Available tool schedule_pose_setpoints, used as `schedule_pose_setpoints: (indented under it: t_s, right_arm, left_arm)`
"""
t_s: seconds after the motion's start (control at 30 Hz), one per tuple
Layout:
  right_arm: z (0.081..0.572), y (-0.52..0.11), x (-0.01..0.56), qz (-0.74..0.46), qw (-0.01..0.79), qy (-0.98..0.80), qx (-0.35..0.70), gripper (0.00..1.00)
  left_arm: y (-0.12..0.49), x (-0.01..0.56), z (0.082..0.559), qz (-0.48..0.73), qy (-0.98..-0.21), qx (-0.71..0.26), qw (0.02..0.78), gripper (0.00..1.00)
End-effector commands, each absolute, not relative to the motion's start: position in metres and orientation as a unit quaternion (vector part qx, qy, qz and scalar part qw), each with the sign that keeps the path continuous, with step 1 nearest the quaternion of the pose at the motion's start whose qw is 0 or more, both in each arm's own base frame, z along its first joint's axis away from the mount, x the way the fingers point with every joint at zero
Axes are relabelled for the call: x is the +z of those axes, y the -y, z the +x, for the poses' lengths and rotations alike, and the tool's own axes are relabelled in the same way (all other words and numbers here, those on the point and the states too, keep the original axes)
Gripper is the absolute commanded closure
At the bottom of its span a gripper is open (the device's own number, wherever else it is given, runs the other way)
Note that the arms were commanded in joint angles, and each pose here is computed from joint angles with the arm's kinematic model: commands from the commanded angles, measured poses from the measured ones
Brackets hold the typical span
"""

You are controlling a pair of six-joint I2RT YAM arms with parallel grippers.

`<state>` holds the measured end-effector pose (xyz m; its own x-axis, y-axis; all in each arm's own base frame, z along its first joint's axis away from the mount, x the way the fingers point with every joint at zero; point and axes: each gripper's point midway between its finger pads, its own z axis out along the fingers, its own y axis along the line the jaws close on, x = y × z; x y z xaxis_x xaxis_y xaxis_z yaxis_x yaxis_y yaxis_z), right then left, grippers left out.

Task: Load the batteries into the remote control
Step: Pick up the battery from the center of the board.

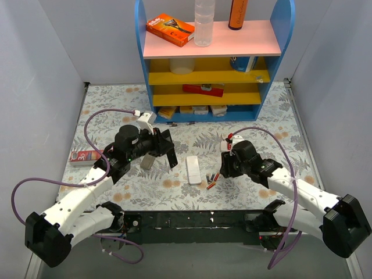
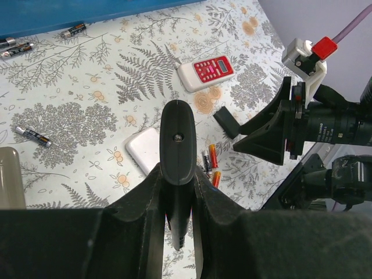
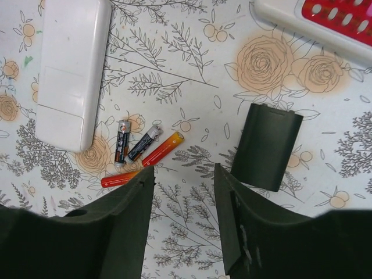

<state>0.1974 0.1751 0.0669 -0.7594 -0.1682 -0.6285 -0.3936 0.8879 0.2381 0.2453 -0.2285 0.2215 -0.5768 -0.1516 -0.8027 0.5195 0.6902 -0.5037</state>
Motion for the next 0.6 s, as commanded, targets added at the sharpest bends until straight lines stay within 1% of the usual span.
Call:
schedule_pose_setpoints:
  t_s: [0.0,0.07,0.27,0.4,0.5,0.57]
  right_arm:
    - [0.201,-0.186,0.073,-0.112,0.316,-0.923,0.187,0.5]
    - [0.198,-0.191,0.073,-0.12,0.312,-0.923,0.189,0.51]
    - [0.193,-0.201,0.075,-0.207,0.302,-0.914,0.177,0.51]
    - [0.191,-0.213,0.077,-0.239,0.28,-0.913,0.18,0.51]
    - [0.189,-0.221,0.079,-0.249,0.269,-0.912,0.182,0.53]
    - [0.19,-0.225,0.08,-0.251,0.265,-0.913,0.181,0.57]
  left_arm:
    - [0.222,0.225,0.25,0.124,-0.798,-0.359,0.468,1.0]
    - [0.22,0.222,0.251,0.122,-0.799,-0.359,0.466,1.0]
    - [0.208,0.22,0.26,0.111,-0.803,-0.334,0.481,1.0]
    - [0.199,0.218,0.265,0.095,-0.807,-0.319,0.487,1.0]
    - [0.198,0.218,0.266,0.092,-0.809,-0.317,0.487,1.0]
    - [0.197,0.217,0.266,0.091,-0.809,-0.317,0.487,1.0]
